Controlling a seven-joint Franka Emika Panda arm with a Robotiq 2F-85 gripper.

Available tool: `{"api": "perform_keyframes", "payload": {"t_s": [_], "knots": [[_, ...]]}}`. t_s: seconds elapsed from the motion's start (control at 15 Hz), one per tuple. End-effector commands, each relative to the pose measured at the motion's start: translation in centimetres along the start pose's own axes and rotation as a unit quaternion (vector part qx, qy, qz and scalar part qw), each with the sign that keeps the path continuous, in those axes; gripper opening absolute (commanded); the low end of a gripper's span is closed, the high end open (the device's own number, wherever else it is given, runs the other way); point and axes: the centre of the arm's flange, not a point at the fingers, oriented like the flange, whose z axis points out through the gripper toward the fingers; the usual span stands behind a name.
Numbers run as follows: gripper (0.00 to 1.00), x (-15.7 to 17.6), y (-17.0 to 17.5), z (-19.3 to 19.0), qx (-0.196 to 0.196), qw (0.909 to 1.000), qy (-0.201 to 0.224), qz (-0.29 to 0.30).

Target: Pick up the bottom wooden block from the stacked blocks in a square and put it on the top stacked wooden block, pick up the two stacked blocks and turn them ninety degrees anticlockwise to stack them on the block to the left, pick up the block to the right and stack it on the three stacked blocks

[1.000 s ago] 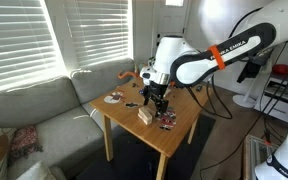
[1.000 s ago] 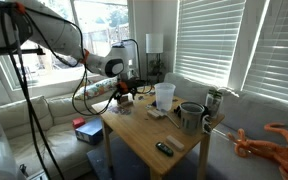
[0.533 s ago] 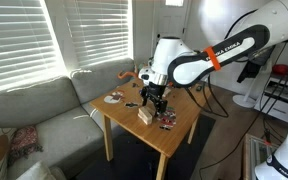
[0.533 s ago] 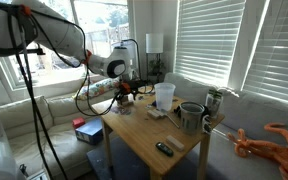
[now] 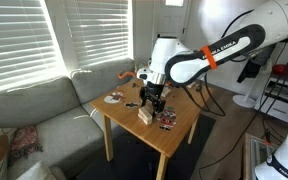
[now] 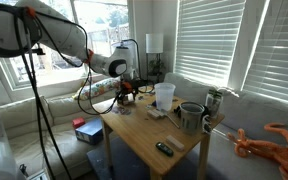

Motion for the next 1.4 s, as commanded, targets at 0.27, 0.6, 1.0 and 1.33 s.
{"api": "perform_keyframes", "payload": {"t_s": [0.27, 0.6, 1.0, 1.33], "knots": [[0.6, -0.1, -1.0, -2.1, -0.001, 0.9997, 0.0, 0.022], [0.6, 0.0, -2.2, -5.3, -0.026, 0.9992, 0.008, 0.03], [0.6, 2.6, -3.2, -6.8, -0.024, 0.9968, 0.025, 0.072], [0.6, 3.6, -3.5, -6.2, -0.018, 0.9952, 0.026, 0.093]]}}
